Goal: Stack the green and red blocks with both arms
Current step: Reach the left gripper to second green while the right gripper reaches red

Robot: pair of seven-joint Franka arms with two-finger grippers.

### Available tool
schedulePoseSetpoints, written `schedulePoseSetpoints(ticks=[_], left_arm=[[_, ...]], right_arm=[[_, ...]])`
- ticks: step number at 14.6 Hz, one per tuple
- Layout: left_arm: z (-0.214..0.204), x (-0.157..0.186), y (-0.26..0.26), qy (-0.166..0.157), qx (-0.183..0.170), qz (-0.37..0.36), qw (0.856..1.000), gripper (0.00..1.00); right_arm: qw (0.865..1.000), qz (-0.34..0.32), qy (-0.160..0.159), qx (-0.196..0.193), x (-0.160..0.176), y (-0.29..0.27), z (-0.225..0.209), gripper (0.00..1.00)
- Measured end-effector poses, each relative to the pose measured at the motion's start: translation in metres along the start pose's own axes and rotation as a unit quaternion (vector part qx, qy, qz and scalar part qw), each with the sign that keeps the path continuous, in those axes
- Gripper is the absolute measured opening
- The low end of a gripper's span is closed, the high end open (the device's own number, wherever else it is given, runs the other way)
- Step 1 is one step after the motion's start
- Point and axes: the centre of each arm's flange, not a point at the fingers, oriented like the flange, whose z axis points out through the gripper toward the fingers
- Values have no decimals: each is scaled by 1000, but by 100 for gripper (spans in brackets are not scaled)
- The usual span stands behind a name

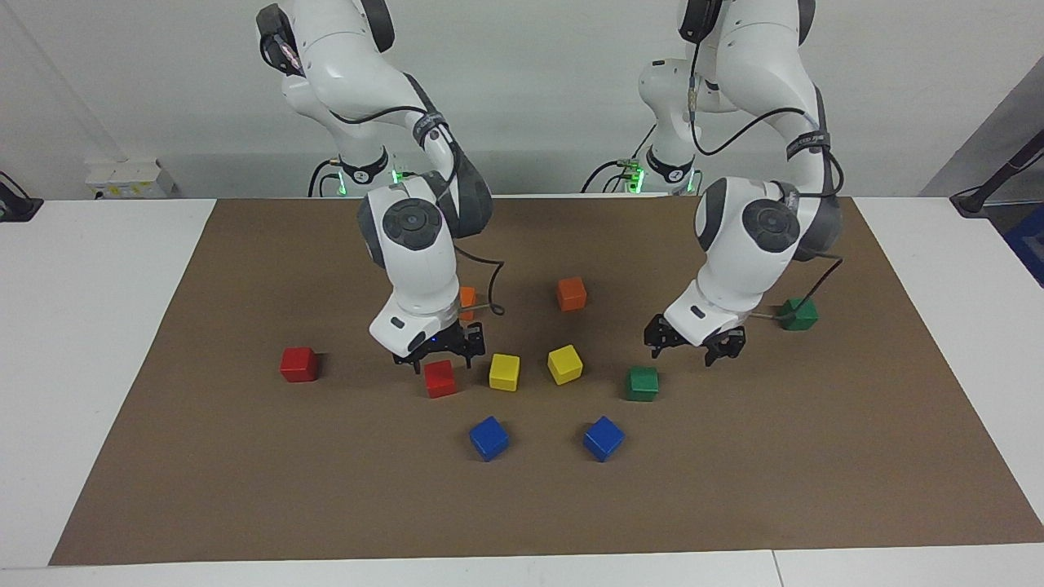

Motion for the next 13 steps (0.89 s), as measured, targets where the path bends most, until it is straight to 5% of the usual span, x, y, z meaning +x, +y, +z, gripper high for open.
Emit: schedulePoseSetpoints(ticks=[7, 12, 13], left_arm=[[23, 1, 11, 22, -2, 3, 1000, 100], [40, -6, 20, 20, -2, 3, 1000, 100], [41, -6, 20, 19, -1, 3, 1000, 91]], right_arm=[[999, -46, -20, -5, -8, 11, 21, 90], [999, -43, -4, -1, -11, 17, 41, 90], [999, -43, -5, -1, -12, 18, 46, 90]])
